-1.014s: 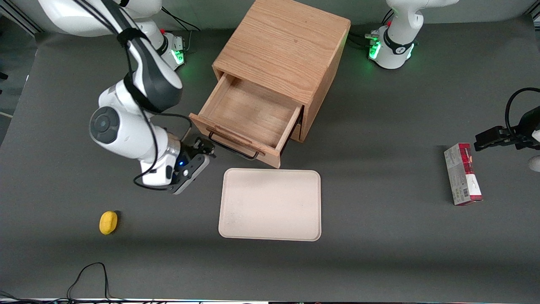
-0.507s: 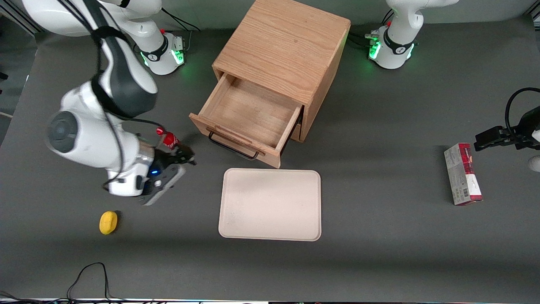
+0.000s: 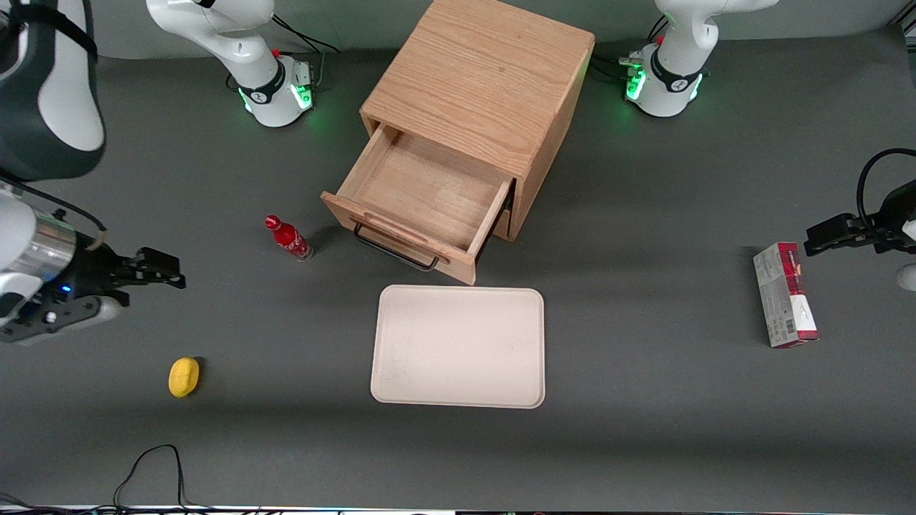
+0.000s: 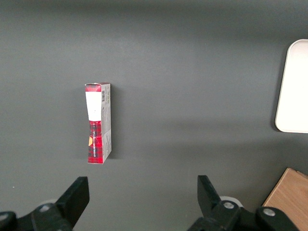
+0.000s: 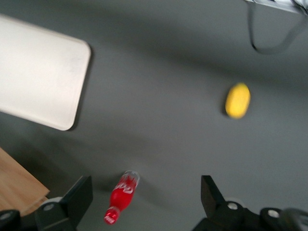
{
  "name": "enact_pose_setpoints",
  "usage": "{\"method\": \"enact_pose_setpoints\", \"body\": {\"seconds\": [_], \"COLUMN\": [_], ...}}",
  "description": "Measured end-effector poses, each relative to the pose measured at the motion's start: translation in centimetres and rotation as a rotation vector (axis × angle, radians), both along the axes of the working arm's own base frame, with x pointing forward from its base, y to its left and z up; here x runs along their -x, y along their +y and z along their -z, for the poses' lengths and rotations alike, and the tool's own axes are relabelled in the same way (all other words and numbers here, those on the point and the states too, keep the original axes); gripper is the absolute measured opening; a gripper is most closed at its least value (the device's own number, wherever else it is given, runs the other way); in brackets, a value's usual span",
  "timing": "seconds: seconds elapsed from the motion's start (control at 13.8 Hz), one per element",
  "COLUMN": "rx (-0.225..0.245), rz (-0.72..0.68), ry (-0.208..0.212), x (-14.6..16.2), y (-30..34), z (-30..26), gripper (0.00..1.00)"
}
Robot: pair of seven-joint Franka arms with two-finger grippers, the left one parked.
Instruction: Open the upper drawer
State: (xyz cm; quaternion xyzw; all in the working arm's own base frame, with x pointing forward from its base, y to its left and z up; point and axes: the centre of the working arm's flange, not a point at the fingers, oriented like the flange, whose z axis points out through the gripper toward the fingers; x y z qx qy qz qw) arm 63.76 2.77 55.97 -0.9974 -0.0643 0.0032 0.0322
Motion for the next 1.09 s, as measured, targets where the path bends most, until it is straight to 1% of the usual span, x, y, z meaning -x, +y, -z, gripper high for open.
{"method": "enact_pose_setpoints", "body": {"seconds": [0.14,0.22,0.36,0.43,0.65,0.87,1.09], "rx": [0.005,0.014,0.039,0.052,0.069,0.072,0.072], "rz": [0.202,0.278,0.333,0.338,0.331,0.329,0.330], "ry": [0.022,0.033,0.040,0.041,0.046,0.048,0.048], "x": [3.0,4.8,7.7,8.5,8.5,8.5,8.5], "y": [-1.5,-1.9,-2.2,-2.1,-1.4,0.4,0.7], "z": [-1.3,-1.8,-2.6,-2.8,-2.4,-2.2,-2.2], "gripper": [1.00,1.00,1.00,1.00,1.00,1.00,1.00]}}
